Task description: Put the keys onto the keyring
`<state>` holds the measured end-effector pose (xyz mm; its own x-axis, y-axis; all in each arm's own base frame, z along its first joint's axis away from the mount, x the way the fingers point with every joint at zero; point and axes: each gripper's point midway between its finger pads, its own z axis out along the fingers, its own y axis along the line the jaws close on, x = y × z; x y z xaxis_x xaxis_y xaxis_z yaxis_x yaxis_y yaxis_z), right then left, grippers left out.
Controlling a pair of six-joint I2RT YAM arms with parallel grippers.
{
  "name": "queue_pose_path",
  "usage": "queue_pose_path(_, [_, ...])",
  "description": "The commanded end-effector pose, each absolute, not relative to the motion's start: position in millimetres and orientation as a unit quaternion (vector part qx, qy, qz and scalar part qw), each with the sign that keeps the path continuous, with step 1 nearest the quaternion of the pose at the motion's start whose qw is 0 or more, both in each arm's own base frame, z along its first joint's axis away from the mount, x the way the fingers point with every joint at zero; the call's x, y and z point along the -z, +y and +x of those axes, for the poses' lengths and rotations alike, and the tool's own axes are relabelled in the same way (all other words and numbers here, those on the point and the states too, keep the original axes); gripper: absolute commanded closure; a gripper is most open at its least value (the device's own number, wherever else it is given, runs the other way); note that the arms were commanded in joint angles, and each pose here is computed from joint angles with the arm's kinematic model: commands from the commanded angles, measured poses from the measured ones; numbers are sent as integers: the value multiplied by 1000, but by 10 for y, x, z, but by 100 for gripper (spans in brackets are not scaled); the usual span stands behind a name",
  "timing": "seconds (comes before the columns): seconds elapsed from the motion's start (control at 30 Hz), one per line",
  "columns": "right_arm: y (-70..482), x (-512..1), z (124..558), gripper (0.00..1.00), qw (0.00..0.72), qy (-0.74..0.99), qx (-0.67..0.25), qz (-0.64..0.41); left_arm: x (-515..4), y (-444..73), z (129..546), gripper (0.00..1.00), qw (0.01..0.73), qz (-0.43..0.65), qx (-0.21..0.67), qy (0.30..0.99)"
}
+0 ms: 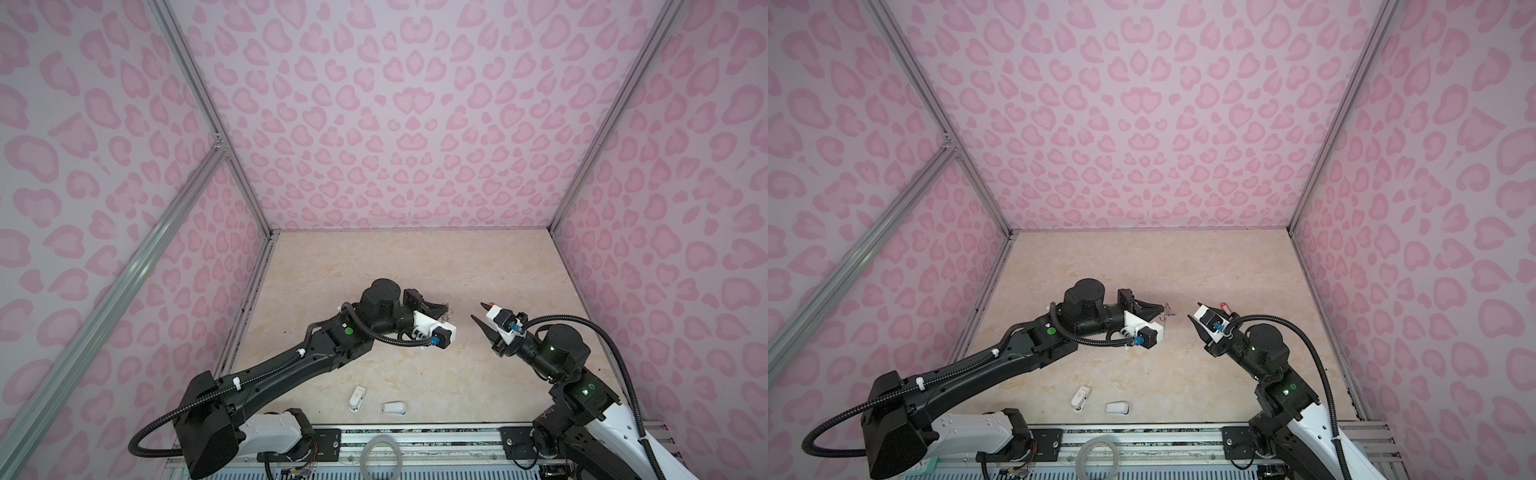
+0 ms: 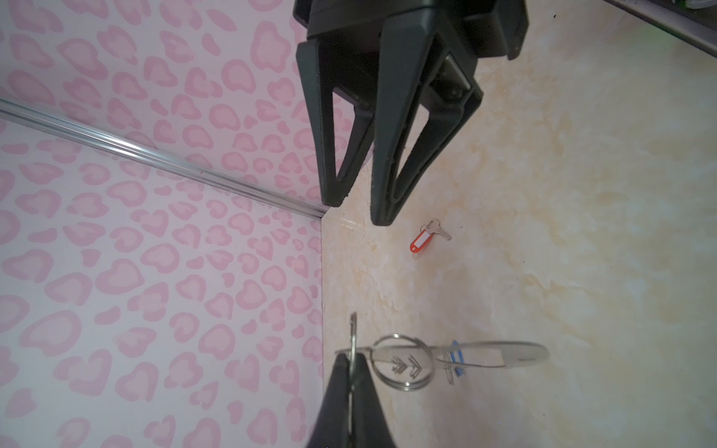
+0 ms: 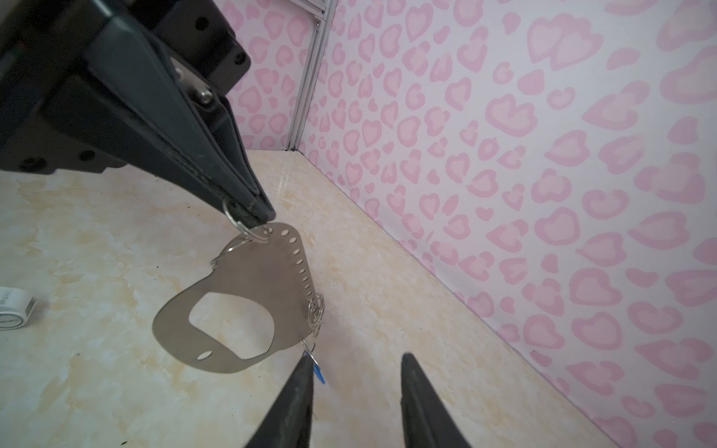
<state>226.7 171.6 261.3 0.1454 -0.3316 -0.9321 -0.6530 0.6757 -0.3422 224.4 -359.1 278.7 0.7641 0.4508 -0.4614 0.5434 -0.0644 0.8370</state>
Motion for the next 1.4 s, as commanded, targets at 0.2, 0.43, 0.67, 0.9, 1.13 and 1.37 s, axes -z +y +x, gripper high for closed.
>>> queue_pose_path(0.2, [1926, -2760, 2061, 69, 664, 588, -188, -422, -2936, -3632, 2102, 97, 584, 711, 145, 364])
queue_pose_path(0.43, [2097, -2903, 1974, 76, 655, 560, -215, -459, -2883, -3640, 2014, 97, 531, 727, 191, 392])
queue_pose_path(0.67, [2207, -2946, 1979, 78, 649, 550, -226, -475, -2812, -3625, 1951, 97, 491, 742, 209, 406])
queue_pose_path(0.9, [2281, -2911, 1985, 82, 635, 552, -239, -485, -2798, -3622, 1983, 97, 481, 745, 205, 415])
queue_pose_path(1.13, [2228, -2861, 2059, 77, 635, 568, -213, -479, -2757, -3621, 2055, 97, 462, 747, 203, 433])
queue_pose_path(1.37, [2059, -2825, 2104, 73, 648, 582, -169, -460, -2737, -3579, 2123, 97, 457, 742, 193, 451])
